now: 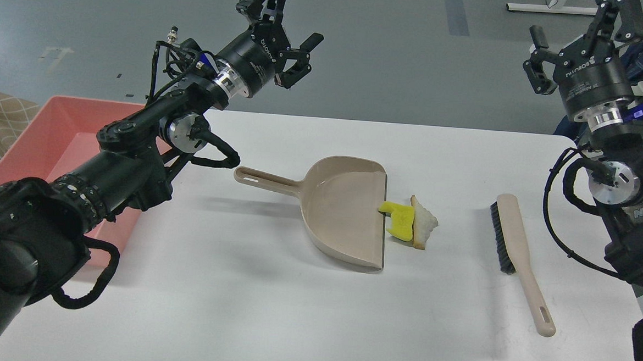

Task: Sweep and dump garbage into bin
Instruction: 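Raise both arms and swing the left gripper over the pink bin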

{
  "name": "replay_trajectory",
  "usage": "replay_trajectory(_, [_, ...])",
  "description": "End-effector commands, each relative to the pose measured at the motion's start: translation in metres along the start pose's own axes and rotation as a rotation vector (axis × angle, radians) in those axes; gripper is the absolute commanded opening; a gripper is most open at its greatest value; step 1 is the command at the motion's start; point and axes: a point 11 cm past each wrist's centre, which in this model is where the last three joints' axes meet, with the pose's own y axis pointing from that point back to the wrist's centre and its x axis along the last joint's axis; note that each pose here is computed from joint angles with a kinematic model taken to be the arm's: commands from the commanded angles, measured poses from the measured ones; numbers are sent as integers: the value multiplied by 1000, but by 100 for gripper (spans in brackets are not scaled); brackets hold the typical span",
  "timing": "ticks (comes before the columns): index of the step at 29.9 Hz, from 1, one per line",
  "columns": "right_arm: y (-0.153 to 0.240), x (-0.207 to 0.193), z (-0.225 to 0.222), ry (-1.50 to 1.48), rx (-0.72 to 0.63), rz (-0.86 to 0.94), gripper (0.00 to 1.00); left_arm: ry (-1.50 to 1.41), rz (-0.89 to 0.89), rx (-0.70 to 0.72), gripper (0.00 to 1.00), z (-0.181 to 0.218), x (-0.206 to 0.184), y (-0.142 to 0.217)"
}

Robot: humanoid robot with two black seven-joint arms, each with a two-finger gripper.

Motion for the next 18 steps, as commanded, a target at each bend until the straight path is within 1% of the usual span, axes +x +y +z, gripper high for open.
replay_trajectory(1, [-1, -4, 5, 0, -11, -5, 100, 13, 1, -10, 98, 1, -1, -1])
replay_trajectory(6, [-1, -4, 5, 3, -15, -5, 100, 39, 21, -57, 98, 11, 2, -3])
replay_trajectory(18, [-1, -9, 13, 27, -54, -28, 100, 22, -3, -25, 99, 7, -4, -4])
